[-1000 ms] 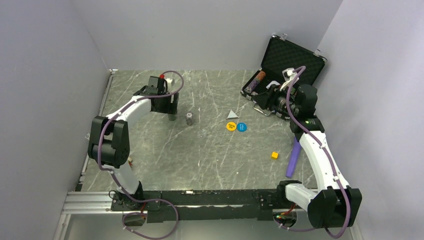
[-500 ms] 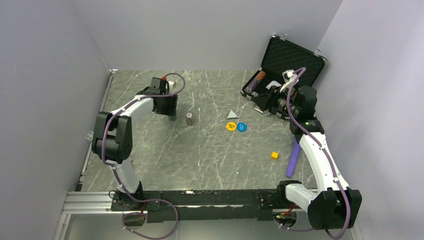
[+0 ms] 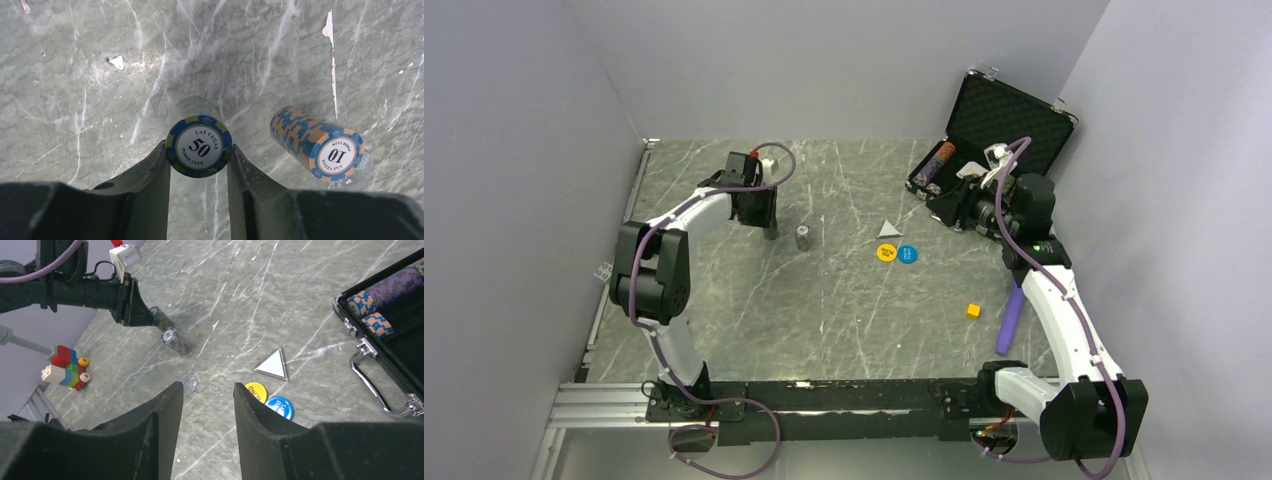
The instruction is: Pack up texas hold em set
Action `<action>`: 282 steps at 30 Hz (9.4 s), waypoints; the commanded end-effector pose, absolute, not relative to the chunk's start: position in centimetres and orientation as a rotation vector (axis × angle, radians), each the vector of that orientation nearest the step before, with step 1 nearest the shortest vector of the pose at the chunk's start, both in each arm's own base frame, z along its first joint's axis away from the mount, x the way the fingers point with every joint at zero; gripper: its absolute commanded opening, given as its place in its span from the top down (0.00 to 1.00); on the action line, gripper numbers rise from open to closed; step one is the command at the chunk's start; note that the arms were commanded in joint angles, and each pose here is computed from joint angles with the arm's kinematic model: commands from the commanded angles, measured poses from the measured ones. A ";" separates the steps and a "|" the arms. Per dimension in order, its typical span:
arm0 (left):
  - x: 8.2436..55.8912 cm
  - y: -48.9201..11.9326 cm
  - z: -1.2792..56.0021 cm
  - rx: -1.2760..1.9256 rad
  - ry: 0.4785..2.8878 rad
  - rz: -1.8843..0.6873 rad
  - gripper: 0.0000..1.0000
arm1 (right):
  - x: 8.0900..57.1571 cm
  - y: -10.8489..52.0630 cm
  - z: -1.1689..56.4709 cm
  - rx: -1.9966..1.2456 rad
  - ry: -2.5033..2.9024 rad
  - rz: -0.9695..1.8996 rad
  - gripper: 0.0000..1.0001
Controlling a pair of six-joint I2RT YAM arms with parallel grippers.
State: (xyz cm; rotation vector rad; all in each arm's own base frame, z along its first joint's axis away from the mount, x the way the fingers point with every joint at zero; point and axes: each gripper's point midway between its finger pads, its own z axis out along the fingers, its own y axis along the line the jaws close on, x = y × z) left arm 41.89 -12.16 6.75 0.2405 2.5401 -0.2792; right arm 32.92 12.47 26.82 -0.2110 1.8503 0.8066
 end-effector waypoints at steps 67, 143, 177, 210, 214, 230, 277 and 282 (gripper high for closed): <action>27.4 -27.7 24.2 0.839 2.044 -1.358 0.53 | 28.6 31.2 21.7 -0.863 1.764 0.434 1.00; 33.7 -20.6 23.7 0.579 2.079 -0.719 0.01 | 60.3 3.6 10.0 0.760 2.154 0.454 0.45; 33.9 -20.5 23.0 0.586 2.096 -0.706 0.01 | 65.0 2.8 13.7 0.113 2.022 0.298 0.25; 33.8 -20.7 23.1 0.589 2.090 -0.725 0.01 | 59.9 6.2 7.1 -0.126 2.224 0.635 0.33; 33.8 -20.8 23.1 0.588 2.091 -0.731 0.01 | 58.4 6.9 7.1 -0.161 2.222 0.678 0.33; 33.8 -20.5 23.1 0.583 2.090 -0.707 0.01 | 58.8 5.1 9.2 -0.137 2.212 0.519 0.22; 40.3 -20.7 9.4 0.579 2.394 -0.236 0.18 | 38.6 7.0 22.5 0.047 2.005 0.579 0.14; 41.1 -21.4 9.2 0.583 2.385 -0.265 0.30 | 38.2 6.9 22.5 0.046 2.011 0.572 0.14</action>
